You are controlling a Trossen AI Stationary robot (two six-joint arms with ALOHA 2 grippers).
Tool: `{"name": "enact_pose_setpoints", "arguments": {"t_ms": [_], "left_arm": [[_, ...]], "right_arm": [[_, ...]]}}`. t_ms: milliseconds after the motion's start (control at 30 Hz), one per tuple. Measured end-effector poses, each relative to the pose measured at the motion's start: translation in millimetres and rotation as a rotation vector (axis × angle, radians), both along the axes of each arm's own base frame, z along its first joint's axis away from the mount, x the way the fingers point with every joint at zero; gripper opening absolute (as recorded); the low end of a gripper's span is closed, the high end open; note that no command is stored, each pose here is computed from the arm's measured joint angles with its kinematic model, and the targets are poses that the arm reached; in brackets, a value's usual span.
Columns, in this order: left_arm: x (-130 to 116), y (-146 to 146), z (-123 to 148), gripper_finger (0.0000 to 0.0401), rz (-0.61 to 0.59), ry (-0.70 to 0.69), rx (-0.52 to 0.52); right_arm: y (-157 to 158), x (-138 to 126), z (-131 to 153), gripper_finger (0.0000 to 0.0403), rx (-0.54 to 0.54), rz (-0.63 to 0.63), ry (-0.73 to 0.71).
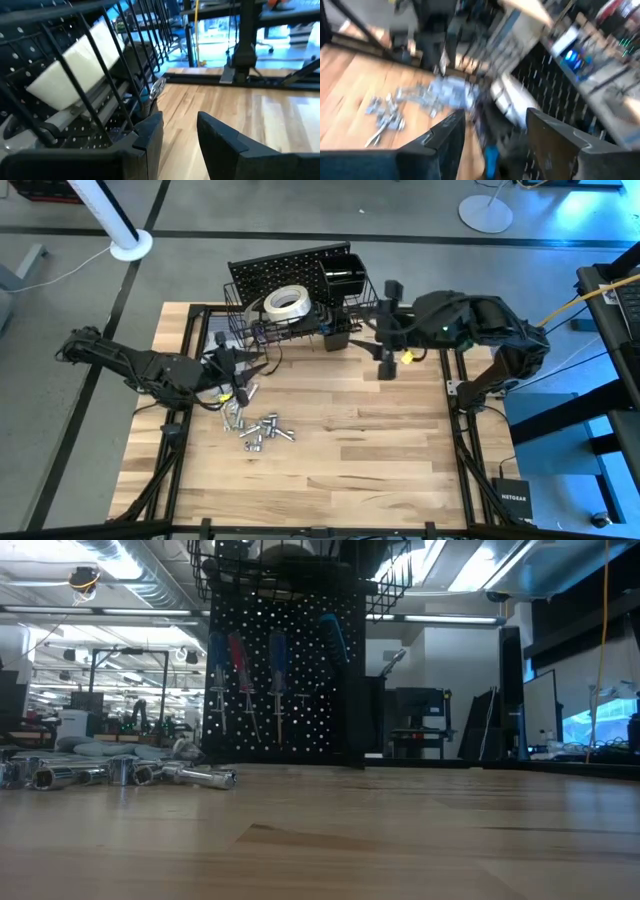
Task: Hang tools onto peg board
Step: Put the extension bar into the top black bin on the pegboard
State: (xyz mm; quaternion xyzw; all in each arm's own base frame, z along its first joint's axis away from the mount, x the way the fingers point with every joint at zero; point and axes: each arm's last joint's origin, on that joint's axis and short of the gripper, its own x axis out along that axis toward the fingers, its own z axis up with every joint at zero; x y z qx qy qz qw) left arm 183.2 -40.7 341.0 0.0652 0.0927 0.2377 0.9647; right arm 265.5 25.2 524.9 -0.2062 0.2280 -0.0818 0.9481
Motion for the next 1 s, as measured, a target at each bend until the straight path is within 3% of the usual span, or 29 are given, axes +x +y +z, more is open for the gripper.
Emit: {"name": "enact_pose_setpoints", "arguments": {"t_ms": [133, 267, 533, 633, 800, 1000], "left_arm": [[-5.2, -1.0, 13.1, 0.0114, -0.017, -0.045, -0.006], [-10.3, -5.4, 43.4, 0.0114, -0.055, -0.096, 0.017], [-22.7, -4.4, 95.0, 0.0114, -0.079, -0.077, 0.034], [-27.1, -2.7, 95.5, 0.0114, -0.073, -0.033, -0.014], [-31.9, -3.4, 73.4, 0.0114, -0.117, 0.135, -0.130], [-36.8, -1.9, 54.8, 0.0114, -0.039, 0.266, -0.227]], "right_arm": [[-2.5, -17.1, -8.0, 0.0215, 0.051, -0.038, 0.119], [-5.1, -35.4, -10.8, 0.0215, 0.097, -0.077, 0.189], [-9.3, -67.0, -12.9, 0.0215, 0.159, -0.117, 0.182], [-10.0, -72.0, -26.5, 0.0215, 0.178, -0.131, 0.188], [-10.2, -73.1, -65.3, 0.0215, 0.191, -0.133, 0.158], [-9.9, -66.1, -118.7, 0.0215, 0.174, -0.106, 0.053]]}}
